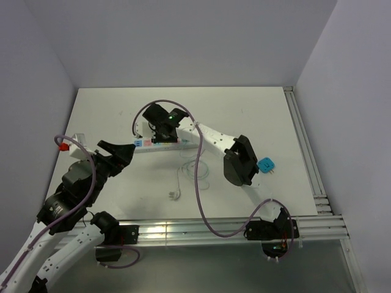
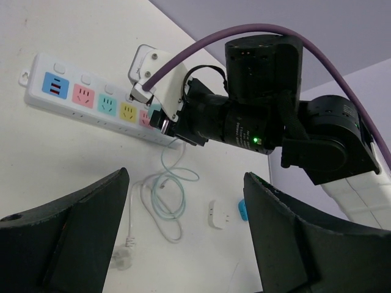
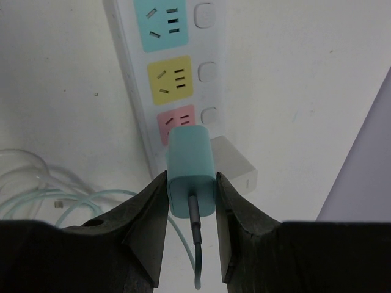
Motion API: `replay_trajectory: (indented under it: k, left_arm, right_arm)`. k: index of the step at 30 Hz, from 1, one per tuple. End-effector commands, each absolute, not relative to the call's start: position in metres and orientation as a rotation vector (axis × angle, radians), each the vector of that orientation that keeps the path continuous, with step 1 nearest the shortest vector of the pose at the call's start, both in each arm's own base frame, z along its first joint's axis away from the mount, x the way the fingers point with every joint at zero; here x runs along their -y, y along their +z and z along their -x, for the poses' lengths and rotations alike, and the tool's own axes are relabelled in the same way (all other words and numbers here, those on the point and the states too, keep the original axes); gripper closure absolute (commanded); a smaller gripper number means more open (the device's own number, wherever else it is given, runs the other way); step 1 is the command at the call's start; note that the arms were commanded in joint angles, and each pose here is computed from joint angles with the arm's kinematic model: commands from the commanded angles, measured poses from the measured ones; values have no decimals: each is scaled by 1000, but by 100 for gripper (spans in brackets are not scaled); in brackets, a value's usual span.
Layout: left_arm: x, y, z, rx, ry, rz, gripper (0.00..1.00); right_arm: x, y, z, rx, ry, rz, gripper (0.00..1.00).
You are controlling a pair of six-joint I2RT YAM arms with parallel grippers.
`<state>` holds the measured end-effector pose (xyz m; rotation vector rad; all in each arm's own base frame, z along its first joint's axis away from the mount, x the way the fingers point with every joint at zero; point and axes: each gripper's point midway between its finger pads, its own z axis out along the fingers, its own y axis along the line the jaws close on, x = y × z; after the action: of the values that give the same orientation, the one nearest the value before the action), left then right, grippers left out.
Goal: Insert the plug
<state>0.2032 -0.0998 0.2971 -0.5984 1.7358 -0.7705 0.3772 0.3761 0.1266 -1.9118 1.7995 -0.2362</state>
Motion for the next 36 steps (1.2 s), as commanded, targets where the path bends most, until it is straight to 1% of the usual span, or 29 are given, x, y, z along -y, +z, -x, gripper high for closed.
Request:
replay_trajectory:
  k: [1, 5, 9, 14, 18, 36]
  left_arm:
    - [102, 303, -206, -1704, -795, 594, 18]
    - [104, 304, -207, -1704, -799, 588, 18]
    - [104, 310, -205, -1682, -821, 583, 18]
    - [109, 308, -206, -1676, -846, 557, 19]
    - [110, 306, -207, -1697, -828, 557, 18]
    - [98, 321, -201, -1630, -826, 557, 18]
  right_arm:
    - [-378, 128, -392, -1743, -254, 1936, 100]
    - [-375, 120, -395, -1762, -246, 1946, 100]
    - [-366, 115, -401, -1768, -299, 1944, 100]
    - [-364, 109, -398, -1764, -296, 1980, 100]
    - [-364, 107, -398, -1759, -287, 1988, 100]
    - [-368, 87, -398, -1760, -273, 2023, 100]
